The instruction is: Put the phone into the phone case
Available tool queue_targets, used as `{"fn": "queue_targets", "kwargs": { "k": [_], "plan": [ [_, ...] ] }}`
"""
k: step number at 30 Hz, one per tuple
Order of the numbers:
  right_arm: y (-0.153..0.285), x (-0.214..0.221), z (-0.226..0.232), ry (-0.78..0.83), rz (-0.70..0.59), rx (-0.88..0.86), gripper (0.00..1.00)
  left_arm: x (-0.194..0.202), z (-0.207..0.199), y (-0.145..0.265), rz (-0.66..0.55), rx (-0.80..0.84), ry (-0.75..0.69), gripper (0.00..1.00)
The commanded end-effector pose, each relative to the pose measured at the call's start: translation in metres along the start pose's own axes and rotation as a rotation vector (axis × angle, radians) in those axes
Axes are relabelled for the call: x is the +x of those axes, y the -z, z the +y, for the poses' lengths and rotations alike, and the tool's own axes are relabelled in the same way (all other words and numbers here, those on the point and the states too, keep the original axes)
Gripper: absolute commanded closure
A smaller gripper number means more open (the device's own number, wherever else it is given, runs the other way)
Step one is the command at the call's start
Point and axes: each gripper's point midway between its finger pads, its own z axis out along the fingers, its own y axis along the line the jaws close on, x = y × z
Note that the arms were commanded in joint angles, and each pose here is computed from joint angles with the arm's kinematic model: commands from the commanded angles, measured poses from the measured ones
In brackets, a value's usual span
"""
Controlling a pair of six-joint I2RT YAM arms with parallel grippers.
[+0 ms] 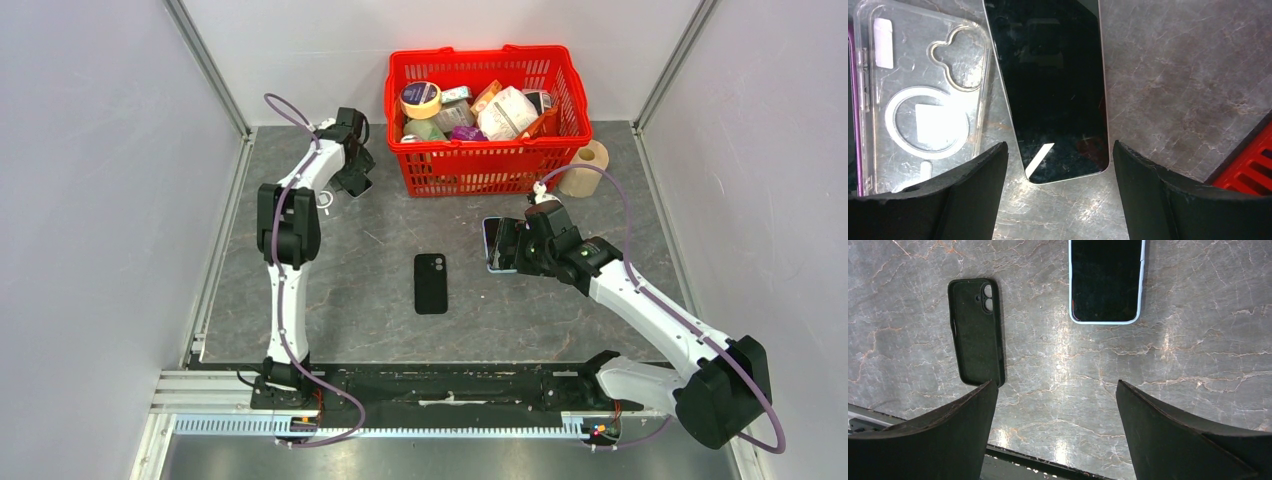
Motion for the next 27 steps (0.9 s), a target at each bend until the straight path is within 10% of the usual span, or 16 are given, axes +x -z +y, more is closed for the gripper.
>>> {"fn": "queue_targets", "kwargs": {
  "k": [1,27],
  "plan": [
    [0.006,-0.008,0.006,0.024,-0.031,-0.022,0.05,-0.012,-0.009,-0.001,-0.028,0.001,0.042,0.17],
    [0.001,0.0,0.01,0.038,0.001,-0.054,0.04,0.012,0.014,-0.028,0.036,-0.135,-0.046,0.23]
  ]
}}
